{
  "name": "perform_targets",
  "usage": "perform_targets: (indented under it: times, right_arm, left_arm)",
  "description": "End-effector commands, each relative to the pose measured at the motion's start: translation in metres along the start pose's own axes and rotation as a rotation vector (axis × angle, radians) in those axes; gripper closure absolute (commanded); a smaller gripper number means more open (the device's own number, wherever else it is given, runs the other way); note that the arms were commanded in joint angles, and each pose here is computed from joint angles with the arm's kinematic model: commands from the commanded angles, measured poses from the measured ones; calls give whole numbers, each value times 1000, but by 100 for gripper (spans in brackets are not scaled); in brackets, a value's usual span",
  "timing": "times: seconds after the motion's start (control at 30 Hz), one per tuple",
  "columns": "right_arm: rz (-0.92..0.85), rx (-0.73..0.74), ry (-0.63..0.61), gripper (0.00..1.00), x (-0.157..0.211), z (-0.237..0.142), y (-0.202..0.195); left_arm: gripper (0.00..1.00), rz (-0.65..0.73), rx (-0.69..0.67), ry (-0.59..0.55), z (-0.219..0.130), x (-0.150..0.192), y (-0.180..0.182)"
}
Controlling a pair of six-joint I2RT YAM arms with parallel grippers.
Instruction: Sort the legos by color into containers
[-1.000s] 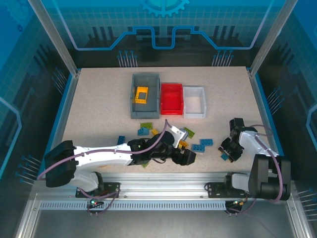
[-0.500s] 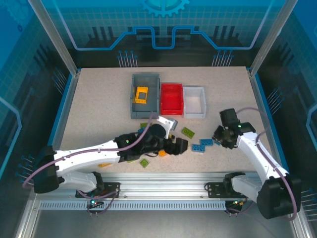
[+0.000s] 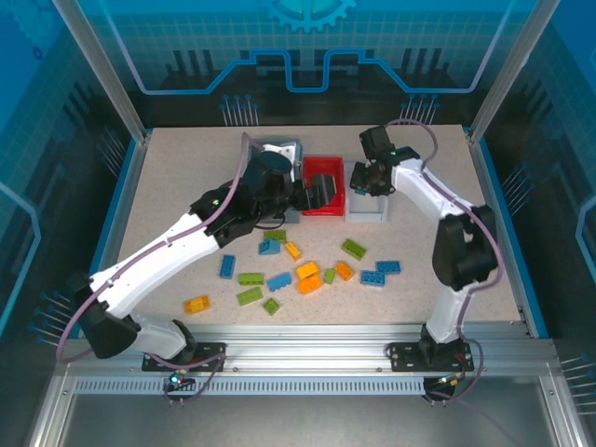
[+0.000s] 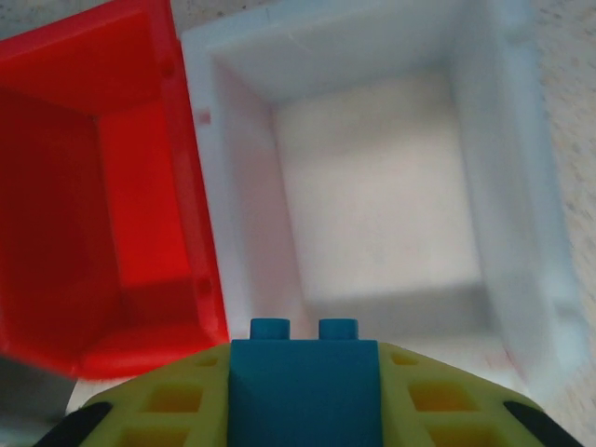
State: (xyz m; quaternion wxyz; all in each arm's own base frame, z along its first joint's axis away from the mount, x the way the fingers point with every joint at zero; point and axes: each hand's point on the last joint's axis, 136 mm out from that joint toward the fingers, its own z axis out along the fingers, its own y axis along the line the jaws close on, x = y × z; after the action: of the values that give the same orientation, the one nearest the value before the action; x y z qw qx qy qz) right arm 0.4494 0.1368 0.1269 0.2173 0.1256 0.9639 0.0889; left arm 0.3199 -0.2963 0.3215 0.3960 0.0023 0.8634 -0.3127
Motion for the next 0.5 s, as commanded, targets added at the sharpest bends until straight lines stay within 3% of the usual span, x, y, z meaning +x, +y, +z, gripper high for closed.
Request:
perform_targets:
  times: [0.0, 0.23, 0.47]
  right_arm:
    - [-18, -1, 58, 72, -11, 27, -7]
    - [-16, 21, 110, 58, -14, 63, -13]
    - [-24, 3, 67, 43, -21, 43, -6]
  left_arm:
    - [16, 19, -33, 69, 14, 11, 9]
    - [16, 17, -98, 98, 17, 24, 29]
    - [17, -17, -179, 128, 7, 42, 59]
